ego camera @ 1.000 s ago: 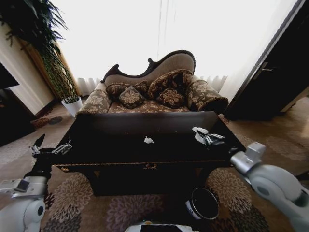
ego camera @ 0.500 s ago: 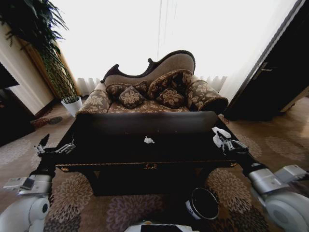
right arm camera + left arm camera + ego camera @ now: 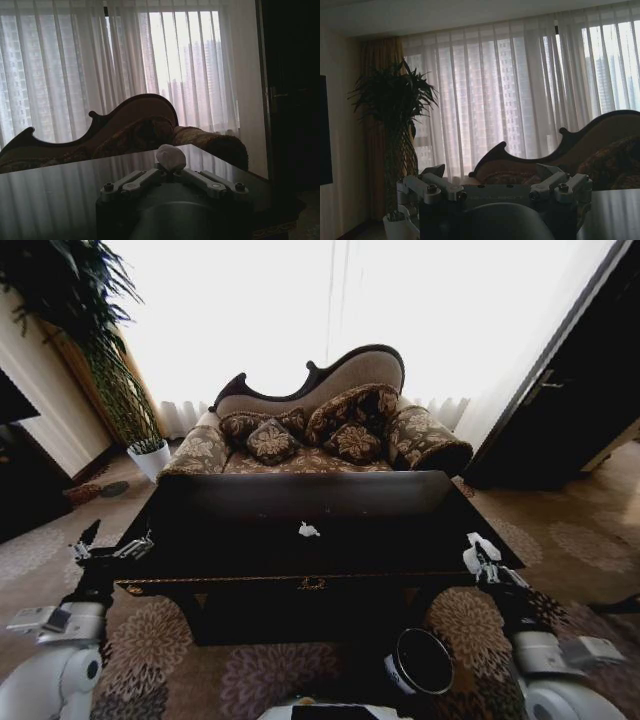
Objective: Move to the front of the table and place the trash on the table into the trash bin.
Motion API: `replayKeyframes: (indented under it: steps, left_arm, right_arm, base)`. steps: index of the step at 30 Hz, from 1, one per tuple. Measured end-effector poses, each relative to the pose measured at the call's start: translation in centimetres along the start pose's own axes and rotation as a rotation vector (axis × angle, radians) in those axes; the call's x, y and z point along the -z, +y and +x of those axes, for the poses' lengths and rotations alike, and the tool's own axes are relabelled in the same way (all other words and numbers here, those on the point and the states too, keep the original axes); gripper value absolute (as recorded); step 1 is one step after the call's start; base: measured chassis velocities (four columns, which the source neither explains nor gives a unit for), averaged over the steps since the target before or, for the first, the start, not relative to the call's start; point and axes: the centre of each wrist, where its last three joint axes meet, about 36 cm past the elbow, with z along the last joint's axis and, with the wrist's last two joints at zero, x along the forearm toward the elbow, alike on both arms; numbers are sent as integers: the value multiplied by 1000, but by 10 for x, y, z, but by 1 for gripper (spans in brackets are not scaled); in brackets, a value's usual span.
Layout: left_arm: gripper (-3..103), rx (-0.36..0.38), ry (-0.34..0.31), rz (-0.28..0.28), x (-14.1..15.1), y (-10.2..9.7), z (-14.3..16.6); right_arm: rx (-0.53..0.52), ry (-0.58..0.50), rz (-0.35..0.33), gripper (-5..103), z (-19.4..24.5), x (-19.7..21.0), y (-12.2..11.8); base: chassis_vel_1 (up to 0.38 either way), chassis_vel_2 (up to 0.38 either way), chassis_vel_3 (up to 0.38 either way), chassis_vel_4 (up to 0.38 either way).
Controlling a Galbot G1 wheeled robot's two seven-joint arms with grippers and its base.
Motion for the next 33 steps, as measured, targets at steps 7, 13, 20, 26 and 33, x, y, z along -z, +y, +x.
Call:
replayKeyframes:
  steps: [7,13,20,26,33]
  left_arm:
    - [100,6,2,-10,2,3,2]
    - [100,9,3,-16,4,4,3]
    - [100,10,4,-25,7,3,7]
    - [100,13,3,-40,12,5,11]
    - [100,19,2,-62,20,10,17]
  right_arm:
    - [-4,56,8,1,11,-44,-15]
    - [-3,156,72,1,34,-108,-32]
    - [16,252,98,1,49,-156,-39]
    - [66,344,126,1,56,-201,-34]
    - [138,441,208,1,53,-248,-33]
  base:
    - [0,0,0,0]
    - [0,0,0,0]
    - [0,0,0,0]
    - [0,0,0,0]
    - [0,0,0,0]
